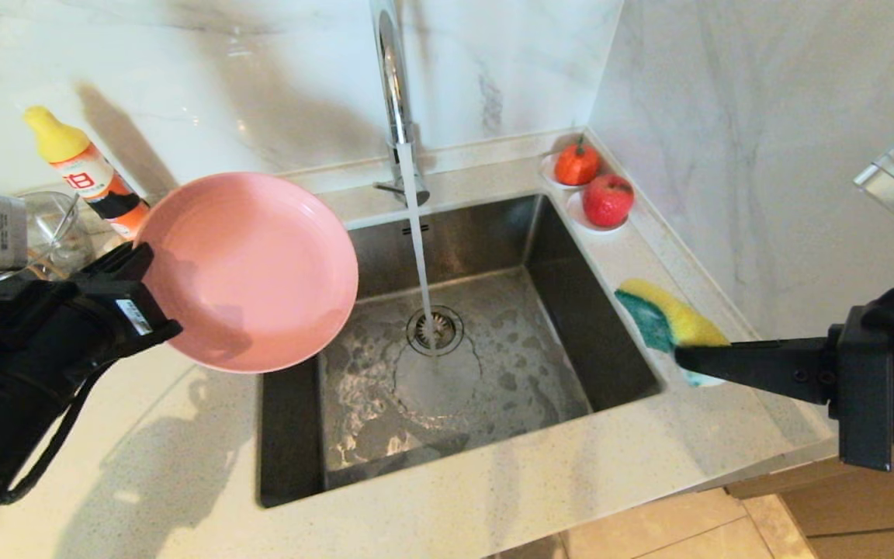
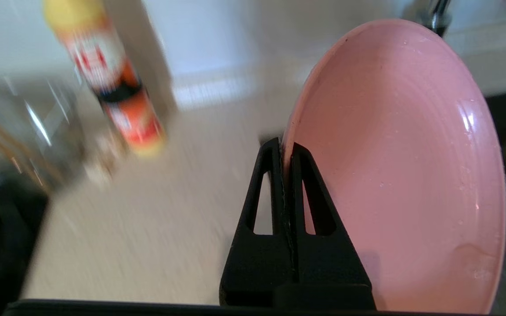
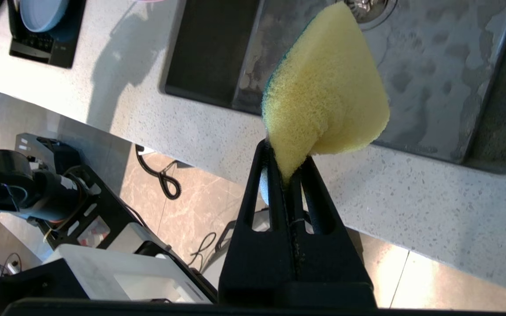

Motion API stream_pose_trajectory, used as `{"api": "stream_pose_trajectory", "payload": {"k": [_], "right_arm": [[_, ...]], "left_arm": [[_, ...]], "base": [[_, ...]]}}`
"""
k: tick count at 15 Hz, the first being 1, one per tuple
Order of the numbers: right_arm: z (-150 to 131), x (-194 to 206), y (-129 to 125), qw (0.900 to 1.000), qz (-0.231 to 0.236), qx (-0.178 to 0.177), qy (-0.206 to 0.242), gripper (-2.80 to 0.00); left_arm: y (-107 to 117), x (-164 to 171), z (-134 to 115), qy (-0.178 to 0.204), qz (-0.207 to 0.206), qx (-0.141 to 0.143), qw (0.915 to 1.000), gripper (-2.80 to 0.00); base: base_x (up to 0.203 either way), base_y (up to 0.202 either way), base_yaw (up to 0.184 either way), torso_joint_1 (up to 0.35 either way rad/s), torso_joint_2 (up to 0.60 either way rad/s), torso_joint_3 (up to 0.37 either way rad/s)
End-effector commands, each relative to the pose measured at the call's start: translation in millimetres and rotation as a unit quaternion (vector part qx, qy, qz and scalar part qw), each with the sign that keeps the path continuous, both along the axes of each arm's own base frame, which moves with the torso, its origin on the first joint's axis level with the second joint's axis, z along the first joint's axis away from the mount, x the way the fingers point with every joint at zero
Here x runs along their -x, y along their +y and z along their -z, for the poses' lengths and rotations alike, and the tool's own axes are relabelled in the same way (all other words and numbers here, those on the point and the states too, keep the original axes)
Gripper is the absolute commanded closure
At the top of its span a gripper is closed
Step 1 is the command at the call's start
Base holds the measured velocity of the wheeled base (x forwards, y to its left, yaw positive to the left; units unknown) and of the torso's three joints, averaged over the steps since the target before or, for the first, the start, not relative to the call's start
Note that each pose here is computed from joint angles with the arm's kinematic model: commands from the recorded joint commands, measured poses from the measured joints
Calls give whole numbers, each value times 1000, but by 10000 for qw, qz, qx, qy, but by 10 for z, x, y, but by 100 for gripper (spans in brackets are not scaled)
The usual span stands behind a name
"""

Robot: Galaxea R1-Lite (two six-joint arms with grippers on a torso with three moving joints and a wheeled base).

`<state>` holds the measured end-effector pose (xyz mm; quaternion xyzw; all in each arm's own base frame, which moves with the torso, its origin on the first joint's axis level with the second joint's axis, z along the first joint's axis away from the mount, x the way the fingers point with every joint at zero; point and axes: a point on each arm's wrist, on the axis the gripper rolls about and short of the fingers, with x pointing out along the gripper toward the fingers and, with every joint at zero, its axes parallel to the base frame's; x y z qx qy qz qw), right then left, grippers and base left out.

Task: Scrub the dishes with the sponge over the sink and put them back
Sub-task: Place the plate on the table

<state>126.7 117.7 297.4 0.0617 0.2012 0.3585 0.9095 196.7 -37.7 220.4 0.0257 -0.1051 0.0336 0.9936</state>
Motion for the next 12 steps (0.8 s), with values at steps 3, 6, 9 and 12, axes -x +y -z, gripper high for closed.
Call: {"api": "stream_pose_trajectory", "payload": {"k": [3,6,9,12], "right_arm": [[49,-21,17,9999,6,65,84,0],[52,-32,21,9999,-2,70,96,0],[53,-66,43,9998,39,101,149,0],[69,-75,42,9997,70,135,170,0]], "left_arm": [[122,508,-183,1786,104,762,9809,0],[280,783,-285,2538,-244,1145,9601,0],[490,654,-179,2820,-939,1464,9435,0],[823,416,-2,3043,-1318,1912,9238,0]], "base": [[0,0,0,0,0,0],[0,0,0,0,0,0],[0,0,0,0,0,0],[0,0,0,0,0,0]]}}
